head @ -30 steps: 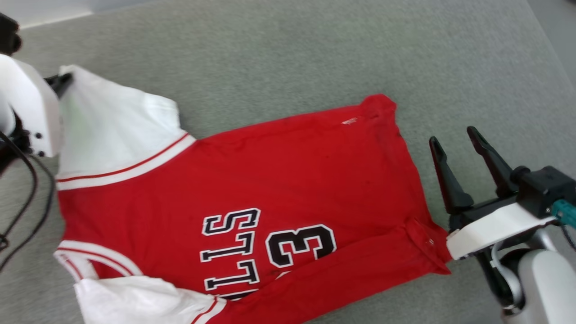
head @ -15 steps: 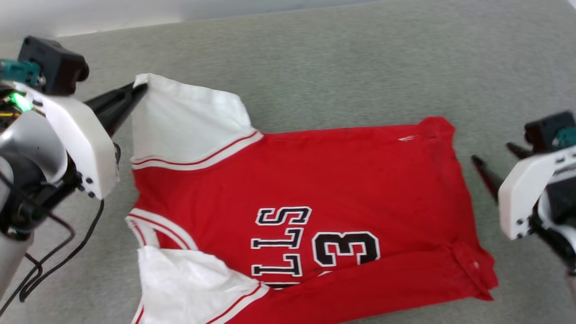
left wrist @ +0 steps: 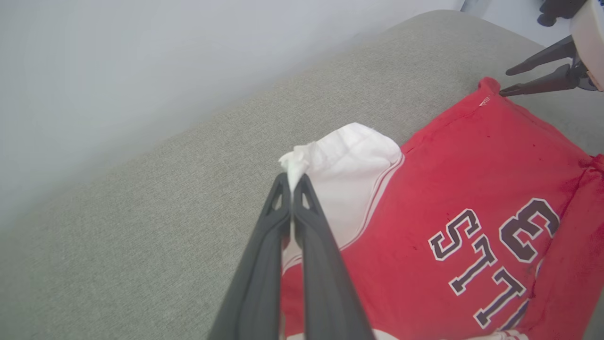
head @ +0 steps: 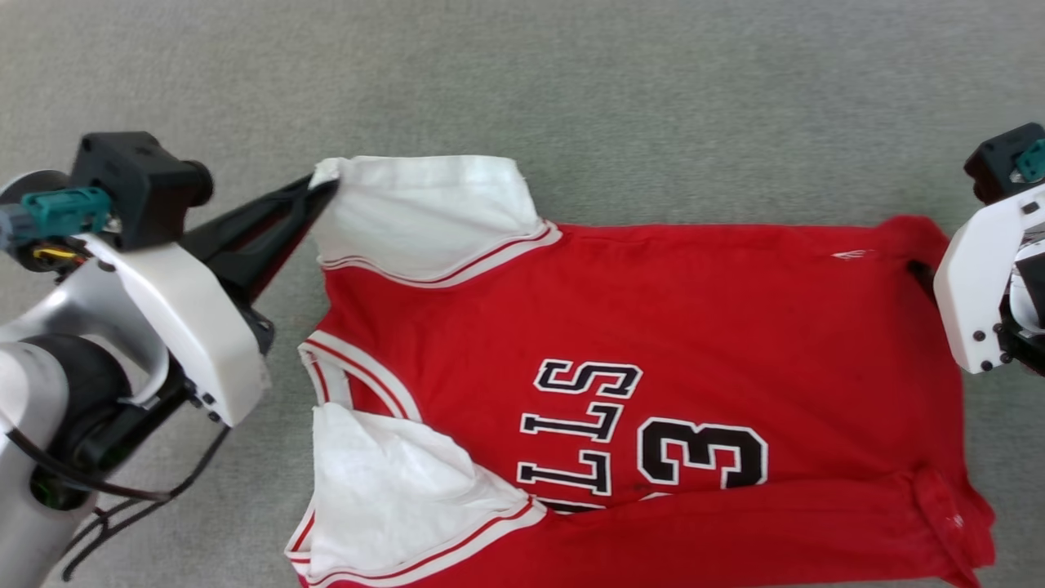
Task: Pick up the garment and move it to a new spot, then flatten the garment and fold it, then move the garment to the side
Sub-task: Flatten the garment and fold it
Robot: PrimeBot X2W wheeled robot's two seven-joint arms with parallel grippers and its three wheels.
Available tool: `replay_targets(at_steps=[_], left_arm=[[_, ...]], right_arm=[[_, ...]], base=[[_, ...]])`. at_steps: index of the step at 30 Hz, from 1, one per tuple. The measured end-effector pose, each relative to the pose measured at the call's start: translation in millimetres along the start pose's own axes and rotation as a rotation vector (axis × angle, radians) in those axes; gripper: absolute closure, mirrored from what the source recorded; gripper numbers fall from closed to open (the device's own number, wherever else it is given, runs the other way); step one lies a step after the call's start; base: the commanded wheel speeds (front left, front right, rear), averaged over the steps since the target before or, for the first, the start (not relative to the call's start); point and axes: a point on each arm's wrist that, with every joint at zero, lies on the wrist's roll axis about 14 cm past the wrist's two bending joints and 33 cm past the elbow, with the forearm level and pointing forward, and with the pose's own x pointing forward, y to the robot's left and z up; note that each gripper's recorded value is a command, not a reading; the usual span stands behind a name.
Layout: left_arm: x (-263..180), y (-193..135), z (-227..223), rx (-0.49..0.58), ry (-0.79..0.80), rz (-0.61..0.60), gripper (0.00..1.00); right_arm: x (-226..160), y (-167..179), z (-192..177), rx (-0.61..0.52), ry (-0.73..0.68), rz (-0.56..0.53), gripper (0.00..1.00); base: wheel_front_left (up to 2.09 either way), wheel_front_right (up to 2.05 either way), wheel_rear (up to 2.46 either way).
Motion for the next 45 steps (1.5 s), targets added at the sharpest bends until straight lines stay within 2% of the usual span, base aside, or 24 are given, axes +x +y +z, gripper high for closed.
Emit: replay_targets(at_steps=[7, 13, 14, 15, 16, 24, 34, 38, 45], left_arm=[[-5, -4, -12, -0.037, -0.007, 0.006, 1.00], [-10, -8, -25, -0.065, 0.015, 0.009, 1.00], [-10, -8, -27, -0.069, 0.019, 0.010, 1.00], [-11, -8, -27, -0.072, 0.019, 0.010, 1.00], [-11, -8, -27, -0.073, 0.018, 0.013, 1.00], [-24, -4, -28, -0.086, 0.014, 0.059, 1.00], [-56, -20, -26, -0.136, -0.020, 0.097, 1.00], [-77, -35, -33, -0.168, -0.022, 0.113, 1.00], [-99, -51, -49, -0.219, -0.002, 0.133, 1.00]], right_arm=[[29, 19, -11, -0.072, 0.085, 0.037, 0.00], [42, 25, -25, -0.090, 0.131, 0.059, 0.00], [43, 26, -26, -0.082, 0.132, 0.062, 0.44], [44, 26, -26, -0.076, 0.127, 0.065, 0.81], [44, 26, -24, -0.069, 0.112, 0.067, 1.00], [30, 27, -4, 0.001, -0.026, 0.075, 1.00], [-29, 19, 9, 0.126, -0.239, 0.072, 1.00], [-57, 23, -4, 0.167, -0.299, 0.072, 1.00], [-79, 33, -31, 0.208, -0.314, 0.080, 1.00]], base=[[0.00, 0.00, 0.00], [0.00, 0.00, 0.00], [0.00, 0.00, 0.00], [0.00, 0.00, 0.00], [0.00, 0.00, 0.00], [0.00, 0.00, 0.00], [0.00, 0.00, 0.00], [0.00, 0.00, 0.00], [0.00, 0.00, 0.00]])
